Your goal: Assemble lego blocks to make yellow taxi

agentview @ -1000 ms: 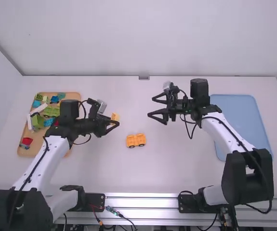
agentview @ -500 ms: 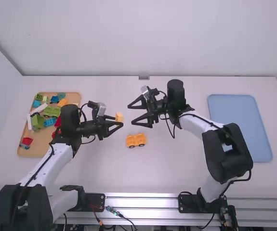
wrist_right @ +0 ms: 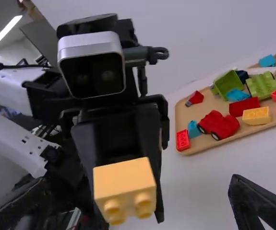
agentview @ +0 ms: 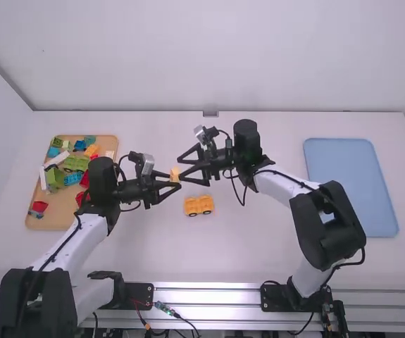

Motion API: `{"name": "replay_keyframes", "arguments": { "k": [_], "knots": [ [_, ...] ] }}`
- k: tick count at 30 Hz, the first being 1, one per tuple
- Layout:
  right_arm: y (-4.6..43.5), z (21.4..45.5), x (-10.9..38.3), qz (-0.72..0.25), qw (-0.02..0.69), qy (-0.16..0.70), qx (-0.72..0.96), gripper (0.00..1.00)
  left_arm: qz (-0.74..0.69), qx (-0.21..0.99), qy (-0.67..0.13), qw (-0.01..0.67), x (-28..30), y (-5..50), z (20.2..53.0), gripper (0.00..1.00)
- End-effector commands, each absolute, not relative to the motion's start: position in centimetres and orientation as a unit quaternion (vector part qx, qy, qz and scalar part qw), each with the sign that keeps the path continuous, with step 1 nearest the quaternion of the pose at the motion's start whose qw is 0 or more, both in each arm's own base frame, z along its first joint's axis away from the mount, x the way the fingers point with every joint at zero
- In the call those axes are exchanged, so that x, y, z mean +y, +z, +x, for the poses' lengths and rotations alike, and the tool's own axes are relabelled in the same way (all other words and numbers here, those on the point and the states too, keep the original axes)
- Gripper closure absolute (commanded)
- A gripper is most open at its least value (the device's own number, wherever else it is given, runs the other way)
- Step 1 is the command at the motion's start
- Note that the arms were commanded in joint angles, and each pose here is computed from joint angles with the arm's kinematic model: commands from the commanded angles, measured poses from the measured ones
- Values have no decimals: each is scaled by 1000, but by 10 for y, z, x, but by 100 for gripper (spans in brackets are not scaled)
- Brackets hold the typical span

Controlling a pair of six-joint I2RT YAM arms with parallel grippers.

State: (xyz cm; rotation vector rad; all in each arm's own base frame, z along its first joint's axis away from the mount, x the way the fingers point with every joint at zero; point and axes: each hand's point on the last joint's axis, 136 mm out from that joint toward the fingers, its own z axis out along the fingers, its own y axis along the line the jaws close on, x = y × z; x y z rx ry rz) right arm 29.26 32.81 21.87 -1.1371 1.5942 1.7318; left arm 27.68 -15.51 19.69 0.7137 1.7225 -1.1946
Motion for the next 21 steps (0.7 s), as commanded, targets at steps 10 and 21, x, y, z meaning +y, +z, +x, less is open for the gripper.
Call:
{"name": "replay_keyframes", "arguments": {
  "k": [10,21],
  "knots": [
    [222,285,343,-447,280,632,568,6,282,679,-505,451,-159,216,276,98],
    [237,284,345,-460,302,634,543,30,286,675,-505,456,-159,216,274,98]
  ]
}}
